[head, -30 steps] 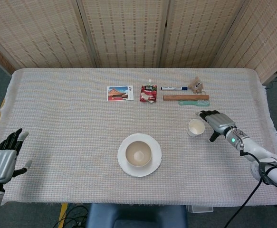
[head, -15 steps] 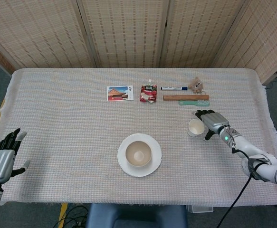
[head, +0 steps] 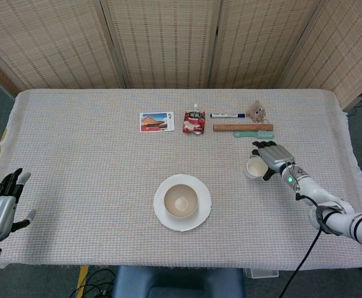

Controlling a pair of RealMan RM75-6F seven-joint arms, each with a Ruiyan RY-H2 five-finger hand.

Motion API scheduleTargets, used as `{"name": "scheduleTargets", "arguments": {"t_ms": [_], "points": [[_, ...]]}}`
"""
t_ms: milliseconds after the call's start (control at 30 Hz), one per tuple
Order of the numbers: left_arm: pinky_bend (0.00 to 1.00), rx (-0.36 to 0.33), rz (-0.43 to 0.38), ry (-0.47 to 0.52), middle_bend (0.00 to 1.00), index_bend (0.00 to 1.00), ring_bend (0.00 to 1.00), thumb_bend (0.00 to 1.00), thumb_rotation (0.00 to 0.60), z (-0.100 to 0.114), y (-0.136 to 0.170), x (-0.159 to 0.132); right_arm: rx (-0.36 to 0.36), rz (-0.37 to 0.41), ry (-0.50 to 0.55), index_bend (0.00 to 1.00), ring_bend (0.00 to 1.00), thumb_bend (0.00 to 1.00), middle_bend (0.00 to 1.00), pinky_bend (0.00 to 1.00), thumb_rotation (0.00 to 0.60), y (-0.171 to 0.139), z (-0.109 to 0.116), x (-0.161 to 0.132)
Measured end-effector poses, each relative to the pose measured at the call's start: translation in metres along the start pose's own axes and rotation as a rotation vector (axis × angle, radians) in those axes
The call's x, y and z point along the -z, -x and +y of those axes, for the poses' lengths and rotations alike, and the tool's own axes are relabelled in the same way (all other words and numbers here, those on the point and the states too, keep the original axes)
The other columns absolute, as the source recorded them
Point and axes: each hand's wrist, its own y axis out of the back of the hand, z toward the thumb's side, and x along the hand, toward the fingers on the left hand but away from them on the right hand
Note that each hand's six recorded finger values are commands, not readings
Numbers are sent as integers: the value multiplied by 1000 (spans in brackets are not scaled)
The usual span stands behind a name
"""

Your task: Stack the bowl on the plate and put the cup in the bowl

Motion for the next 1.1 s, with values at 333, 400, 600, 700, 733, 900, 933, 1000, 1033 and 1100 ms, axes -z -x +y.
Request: {"name": "scheduleTargets", "arguments": {"t_ms": [333,400,600,700,733,900,933,1000,1033,1100], "points": [[188,-2,1,6,5,62,0,349,600,0,1,-1,21,28,29,340,0,254,0,0,600,-12,10,-10],[188,-3,1,13,5,64,0,349,600,-1,-1,0,24,47,44,341,0,254,0,0,600,-20,15,-17],[188,-9,-1,13,5,69,0,349,600,-1,-4,-1,23,141,80,341,0,254,0,0,600,-44,29,-49],[188,-11,0,12,5,73,0,349,600,0,-2,0,27,200,72,340,0,254,0,0,600,-55,35,-69],[188,-13,2,11,5,75,0,349,600,0,-1,1,29,217,67,340,0,254,0,0,600,-57,37,-75],[188,-26,16,17,5,77,0,349,600,5,6,7,43,307,39,341,0,254,0,0,600,-68,49,-112],[188,-29,19,18,5,78,0,349,600,6,7,9,45,322,33,341,0,254,0,0,600,-69,51,-119],[188,-38,25,22,5,78,0,349,600,8,11,12,48,351,23,341,0,254,0,0,600,-71,55,-133],[188,-42,27,24,5,79,0,349,600,10,12,13,48,362,20,341,0,254,0,0,600,-72,56,-139],[188,-51,31,29,5,79,0,349,600,12,16,16,45,387,11,341,0,254,0,0,600,-73,57,-153]]}}
